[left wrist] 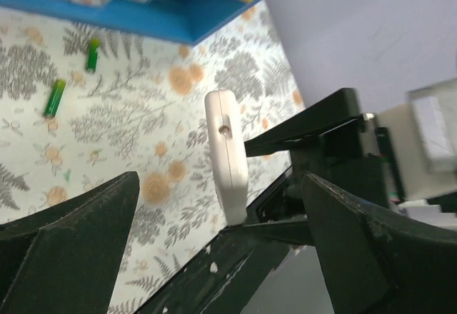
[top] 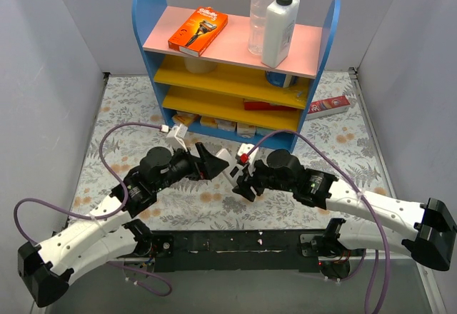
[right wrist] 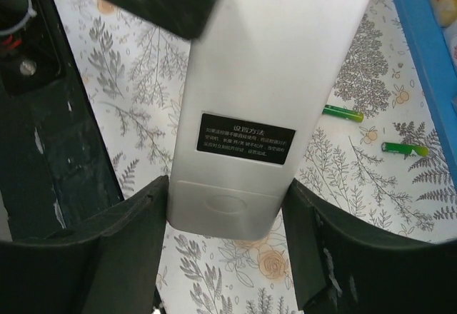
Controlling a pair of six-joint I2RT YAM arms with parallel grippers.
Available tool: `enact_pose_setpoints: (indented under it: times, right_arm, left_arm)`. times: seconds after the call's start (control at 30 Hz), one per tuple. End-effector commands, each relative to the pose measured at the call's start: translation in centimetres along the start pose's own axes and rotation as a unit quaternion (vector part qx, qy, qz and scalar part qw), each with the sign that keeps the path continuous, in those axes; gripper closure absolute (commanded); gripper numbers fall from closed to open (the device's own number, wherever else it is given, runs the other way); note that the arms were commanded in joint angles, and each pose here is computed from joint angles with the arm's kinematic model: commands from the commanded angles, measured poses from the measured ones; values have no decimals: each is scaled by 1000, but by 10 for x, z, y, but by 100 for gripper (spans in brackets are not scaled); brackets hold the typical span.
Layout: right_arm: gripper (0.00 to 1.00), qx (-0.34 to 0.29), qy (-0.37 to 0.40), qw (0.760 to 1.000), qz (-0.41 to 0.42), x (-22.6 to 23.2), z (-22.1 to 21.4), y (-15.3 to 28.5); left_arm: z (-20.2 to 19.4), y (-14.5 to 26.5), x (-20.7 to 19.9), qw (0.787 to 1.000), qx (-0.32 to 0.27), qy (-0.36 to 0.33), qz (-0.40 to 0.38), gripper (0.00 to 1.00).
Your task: Load the batteries into the remote control
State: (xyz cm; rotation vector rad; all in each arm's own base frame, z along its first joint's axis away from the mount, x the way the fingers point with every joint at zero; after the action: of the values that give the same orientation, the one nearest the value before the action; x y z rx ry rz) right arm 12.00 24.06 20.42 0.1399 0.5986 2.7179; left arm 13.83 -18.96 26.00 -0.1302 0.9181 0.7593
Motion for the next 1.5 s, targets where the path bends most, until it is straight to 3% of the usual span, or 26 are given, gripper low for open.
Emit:
enact_pose_setpoints:
  times: [0.0,0.27,0.4,0.63,1.2,1.47]
  right_arm:
    - [99,18,69,997,9,2,13,3]
    - [99,44,113,992,25,9,11,0]
    - [99,49,127,990,30,11,10,-2]
    - [99,55,143,987,35,14,11,-5]
    - [99,56,169,983,39,15,13,-7]
    - [99,56,177,981,48,16,10,-8]
  left_arm:
    - [-5,-2,-1,999,49,-19,6,2]
    - [1,-5,9,997,79,-12,-3,11]
    - [-4,-3,22,989,134,30,-51,17]
    - [-15,-4,29,978,180,52,-90,19]
    - [-34,-2,47,969,215,83,-92,44]
    - [-30,4,49,970,187,100,-118,53]
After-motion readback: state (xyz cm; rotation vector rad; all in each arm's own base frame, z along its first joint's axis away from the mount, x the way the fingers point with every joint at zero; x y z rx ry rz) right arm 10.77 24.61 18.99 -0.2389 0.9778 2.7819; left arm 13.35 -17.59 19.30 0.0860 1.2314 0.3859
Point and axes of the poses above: each gripper's point midway between its finger pads, its own y axis back along the fingers, its own x axis along the line the jaws close on, z = x × y, the point moved 8 cm from there along y, back along the fingers, and after that the axes turned 3 degrees about y, right-handed, at the moved point
